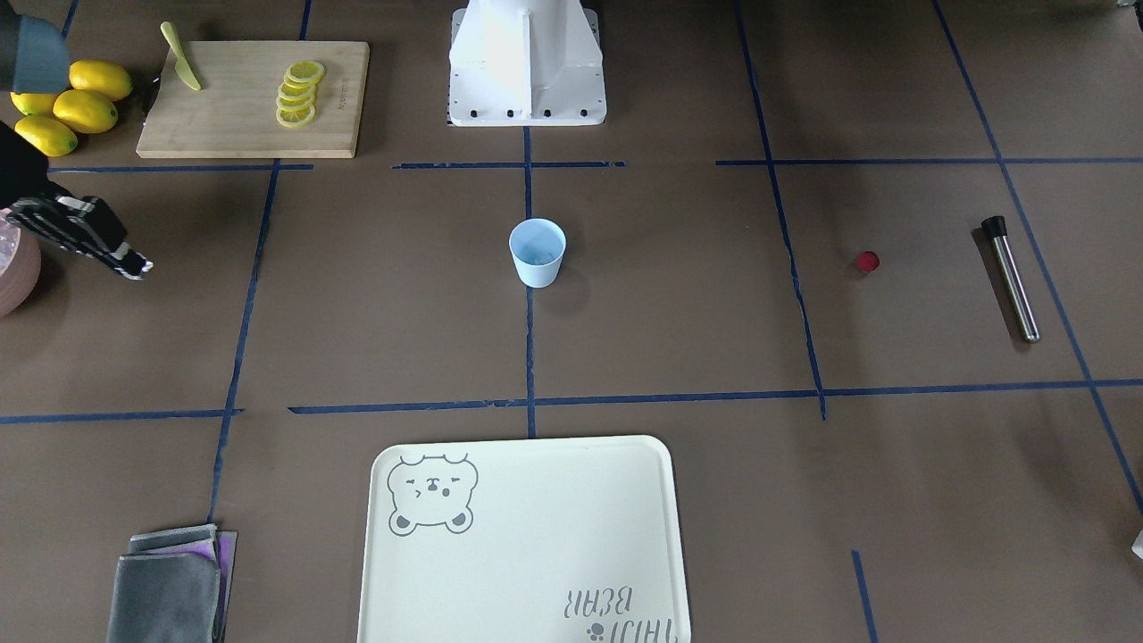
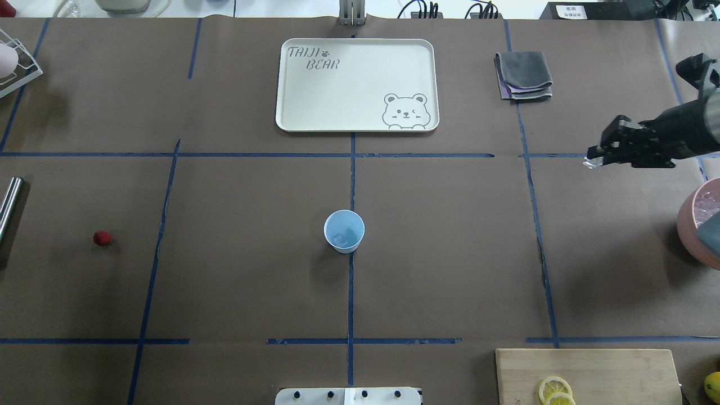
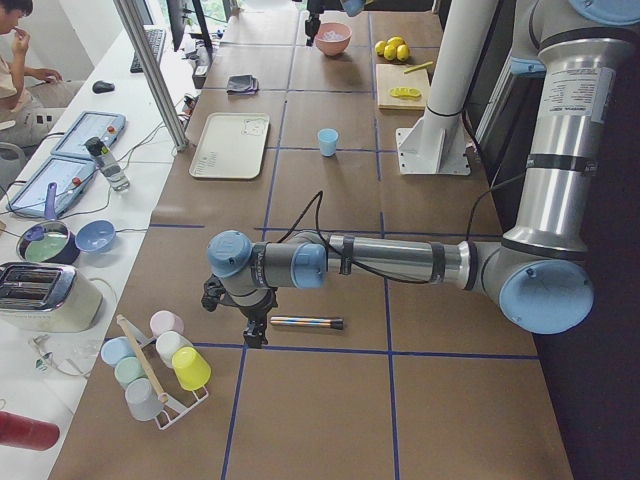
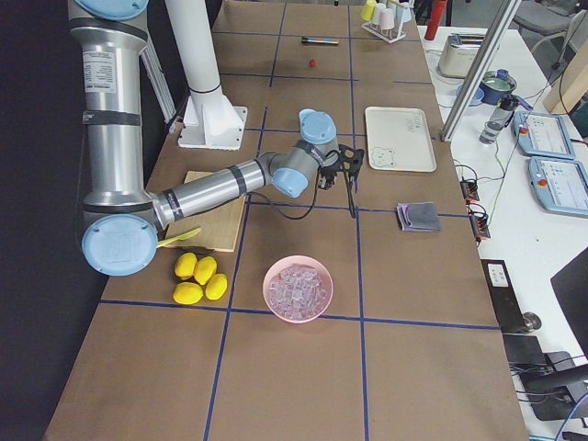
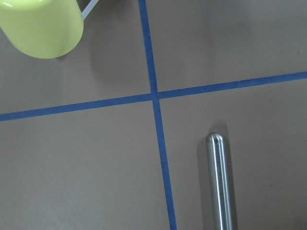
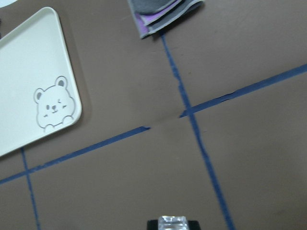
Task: Mash ice and strawberries in cup
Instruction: 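Carry the ice cube with the right gripper over the blue cup and drop it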
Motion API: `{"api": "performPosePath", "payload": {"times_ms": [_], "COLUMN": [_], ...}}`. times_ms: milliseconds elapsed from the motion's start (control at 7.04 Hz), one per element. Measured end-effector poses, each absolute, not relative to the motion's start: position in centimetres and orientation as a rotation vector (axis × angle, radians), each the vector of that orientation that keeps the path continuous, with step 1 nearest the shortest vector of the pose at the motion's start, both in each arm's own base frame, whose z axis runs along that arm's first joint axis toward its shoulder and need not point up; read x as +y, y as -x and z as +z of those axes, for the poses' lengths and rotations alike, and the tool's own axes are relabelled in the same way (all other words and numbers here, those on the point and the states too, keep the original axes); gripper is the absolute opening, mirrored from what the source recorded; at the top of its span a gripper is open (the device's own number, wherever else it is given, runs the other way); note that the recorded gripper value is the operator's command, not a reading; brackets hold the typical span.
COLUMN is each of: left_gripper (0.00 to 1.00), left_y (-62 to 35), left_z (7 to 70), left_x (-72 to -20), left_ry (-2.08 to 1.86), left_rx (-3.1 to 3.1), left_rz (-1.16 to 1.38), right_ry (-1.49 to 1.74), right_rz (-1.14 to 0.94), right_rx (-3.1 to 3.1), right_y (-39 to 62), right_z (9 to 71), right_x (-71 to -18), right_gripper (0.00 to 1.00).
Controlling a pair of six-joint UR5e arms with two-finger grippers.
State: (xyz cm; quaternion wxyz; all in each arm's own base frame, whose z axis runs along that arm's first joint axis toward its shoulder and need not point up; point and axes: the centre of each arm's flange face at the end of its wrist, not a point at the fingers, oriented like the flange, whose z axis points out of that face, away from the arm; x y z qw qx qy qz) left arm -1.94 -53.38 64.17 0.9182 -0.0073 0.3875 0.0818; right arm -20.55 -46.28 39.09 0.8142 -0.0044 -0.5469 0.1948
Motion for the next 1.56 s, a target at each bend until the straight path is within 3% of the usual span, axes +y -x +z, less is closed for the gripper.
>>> {"api": "performPosePath", "payload": {"times_ms": [284, 710, 995, 1137, 1279, 1421, 1563], "left_gripper": [1.0, 1.0, 1.0, 1.0, 1.0, 1.0, 1.0], "left_y": [1.9, 1.9, 1.9, 1.9, 1.9, 1.9, 1.9], "left_z": [64.1, 64.1, 64.2, 64.2, 64.3, 64.3, 64.3], "left_x": [-53.4, -53.4, -53.4, -53.4, -53.3, -53.3, -53.4], "left_ry": [0.014, 0.013, 0.014, 0.016, 0.016, 0.016, 0.016], "left_rx": [0.797, 0.797, 0.798, 0.797, 0.797, 0.797, 0.797], "left_rz": [0.169, 0.17, 0.169, 0.169, 0.168, 0.168, 0.168], "right_ry": [0.065, 0.039, 0.021, 0.017, 0.015, 0.014, 0.013], "right_rz": [0.519, 0.596, 0.641, 0.657, 0.664, 0.667, 0.668], "right_rx": [-1.231, -1.303, -1.301, -1.301, -1.299, -1.295, -1.292], "right_y": [30.4, 46.8, 53.4, 55.0, 55.7, 55.9, 55.9], "right_z": [32.3, 23.6, 19.5, 18.4, 18.1, 18.2, 18.2], "right_x": [-45.0, -36.8, -34.9, -35.0, -35.1, -35.1, -35.1], "right_gripper": [0.0, 0.02, 0.03, 0.11, 0.36, 0.49, 0.51]}}
